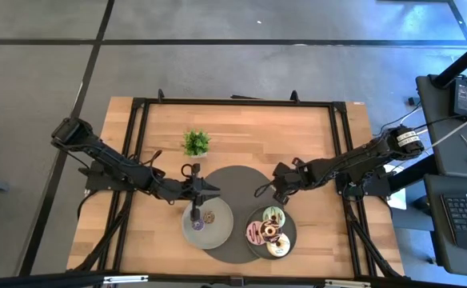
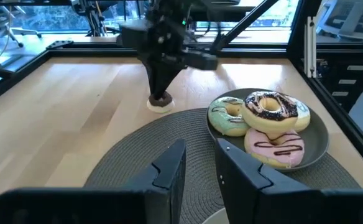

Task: Pick & Place donuts
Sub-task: Put the small black donut on the light grey plate

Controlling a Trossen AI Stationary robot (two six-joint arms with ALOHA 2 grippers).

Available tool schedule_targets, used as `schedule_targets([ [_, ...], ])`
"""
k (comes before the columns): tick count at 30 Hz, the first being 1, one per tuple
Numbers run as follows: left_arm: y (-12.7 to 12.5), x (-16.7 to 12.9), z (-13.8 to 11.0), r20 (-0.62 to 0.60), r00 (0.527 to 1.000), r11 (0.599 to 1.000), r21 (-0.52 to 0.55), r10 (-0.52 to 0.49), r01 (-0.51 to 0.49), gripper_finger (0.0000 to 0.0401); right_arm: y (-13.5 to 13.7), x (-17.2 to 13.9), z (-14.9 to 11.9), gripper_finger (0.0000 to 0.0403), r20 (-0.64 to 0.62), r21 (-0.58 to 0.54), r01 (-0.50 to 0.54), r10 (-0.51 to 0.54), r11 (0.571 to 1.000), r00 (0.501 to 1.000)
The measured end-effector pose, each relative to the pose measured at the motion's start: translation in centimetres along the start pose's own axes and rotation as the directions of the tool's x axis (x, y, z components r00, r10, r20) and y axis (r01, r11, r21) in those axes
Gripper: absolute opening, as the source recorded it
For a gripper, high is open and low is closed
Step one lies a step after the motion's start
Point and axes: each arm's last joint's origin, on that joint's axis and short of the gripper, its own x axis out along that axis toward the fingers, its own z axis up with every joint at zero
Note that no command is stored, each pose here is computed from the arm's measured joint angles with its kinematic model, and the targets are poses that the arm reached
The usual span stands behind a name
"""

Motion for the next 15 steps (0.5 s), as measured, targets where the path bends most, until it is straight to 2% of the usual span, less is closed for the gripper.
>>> schedule_targets([
  [5, 0.0, 0.0, 0.0, 0.000, 1.000, 1.000, -0.001, 0.001, -0.001, 0.0084, 2.1, -1.9, 3.2, 0.0013, 0.169, -0.132, -0.119, 0.141, 0.984, 0.975],
  [8, 0.0, 0.0, 0.0, 0.000, 1.000, 1.000, -0.001, 0.001, -0.001, 0.0084, 3.2, -2.9, 4.9, 0.0022, 0.247, -0.210, -0.148, 0.199, 0.966, 0.948],
  [15, 0.0, 0.0, 0.0, 0.000, 1.000, 1.000, 0.000, 0.001, -0.001, 0.0084, 5.8, -3.1, 8.0, 0.0023, 0.275, -0.346, -0.141, 0.243, 0.928, 0.930],
])
